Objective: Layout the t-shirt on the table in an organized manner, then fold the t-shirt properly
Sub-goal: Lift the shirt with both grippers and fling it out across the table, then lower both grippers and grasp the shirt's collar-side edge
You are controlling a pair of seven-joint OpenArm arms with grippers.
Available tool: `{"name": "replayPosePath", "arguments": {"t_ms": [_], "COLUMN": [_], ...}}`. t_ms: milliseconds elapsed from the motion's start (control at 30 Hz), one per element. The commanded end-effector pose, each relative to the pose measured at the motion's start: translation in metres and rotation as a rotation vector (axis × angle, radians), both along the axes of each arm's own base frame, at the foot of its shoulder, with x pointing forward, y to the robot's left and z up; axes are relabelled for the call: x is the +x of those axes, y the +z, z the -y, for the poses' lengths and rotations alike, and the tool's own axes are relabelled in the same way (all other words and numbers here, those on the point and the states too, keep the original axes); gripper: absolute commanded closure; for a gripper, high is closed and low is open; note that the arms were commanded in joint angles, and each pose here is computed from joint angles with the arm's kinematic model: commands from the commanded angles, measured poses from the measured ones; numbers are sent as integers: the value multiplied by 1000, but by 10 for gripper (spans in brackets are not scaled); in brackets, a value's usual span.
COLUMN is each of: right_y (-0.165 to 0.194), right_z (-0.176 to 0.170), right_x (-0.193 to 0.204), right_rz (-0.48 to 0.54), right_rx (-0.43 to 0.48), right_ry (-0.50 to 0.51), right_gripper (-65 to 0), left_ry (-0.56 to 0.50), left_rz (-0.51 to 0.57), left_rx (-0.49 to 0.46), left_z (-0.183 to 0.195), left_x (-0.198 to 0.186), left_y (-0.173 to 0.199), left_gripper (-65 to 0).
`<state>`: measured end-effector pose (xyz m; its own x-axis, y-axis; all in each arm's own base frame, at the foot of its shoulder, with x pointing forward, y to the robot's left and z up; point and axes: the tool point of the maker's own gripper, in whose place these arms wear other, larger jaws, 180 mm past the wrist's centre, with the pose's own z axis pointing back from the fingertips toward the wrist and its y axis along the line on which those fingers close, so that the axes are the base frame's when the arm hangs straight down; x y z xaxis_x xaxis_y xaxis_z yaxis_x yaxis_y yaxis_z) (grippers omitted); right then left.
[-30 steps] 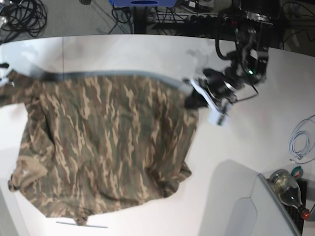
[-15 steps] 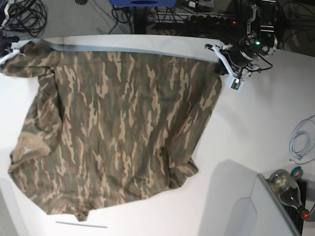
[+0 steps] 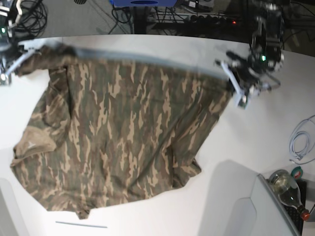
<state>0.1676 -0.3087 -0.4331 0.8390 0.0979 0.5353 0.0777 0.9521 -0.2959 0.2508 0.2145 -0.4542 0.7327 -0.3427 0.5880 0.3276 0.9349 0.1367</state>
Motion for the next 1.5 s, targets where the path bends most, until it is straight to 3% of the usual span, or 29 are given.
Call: {"name": "replayPosePath", "arguments": {"t_ms": [0, 133, 400, 467, 567, 733, 833, 900, 1033, 1100, 1200, 1467], "right_y": [7, 12, 11, 7, 6, 2, 2, 10, -2, -8, -12, -12], "right_z": [11, 31, 39, 38, 36, 7, -36, -64, -129, -148, -180, -226], "right_x": [9, 2, -20, -19, -1, 32, 45, 52, 47, 43, 37, 19], "right_rz": [-1, -25, -30, -36, -9, -11, 34, 59, -52, -89, -116, -127], "right_rx": [-54, -134, -139, -129, -112, -29, 141, 183, 175, 161, 193, 246], "right_ry": [-7, -69, -116, -118, -118, 0, 88, 148, 349, 418, 533, 643], "right_gripper": [0, 0, 0, 0, 0, -2, -17, -89, -363, -419, -417, -353], "left_ry": [-33, -99, 114, 134, 80, -60, -74, -65, -54, -46, -45, -47], "left_rz": [-10, -97, -95, -91, -78, -48, -65, -73, -105, -109, -124, -140], "left_rx": [53, 163, 219, 229, 221, 235, 234, 234, 241, 246, 253, 254], "left_z": [0, 2, -74, -82, -64, -19, 0, 2, -4, -8, -11, -11], "left_x": [8, -8, -55, -55, -38, -11, -16, -20, -35, -37, -45, -52], "left_y": [3, -11, 8, 11, 9, 8, -2, -4, -11, -11, -13, -17], "left_gripper": [0, 0, 0, 0, 0, 0, 0, 0, 0, 0, 0, 0]}}
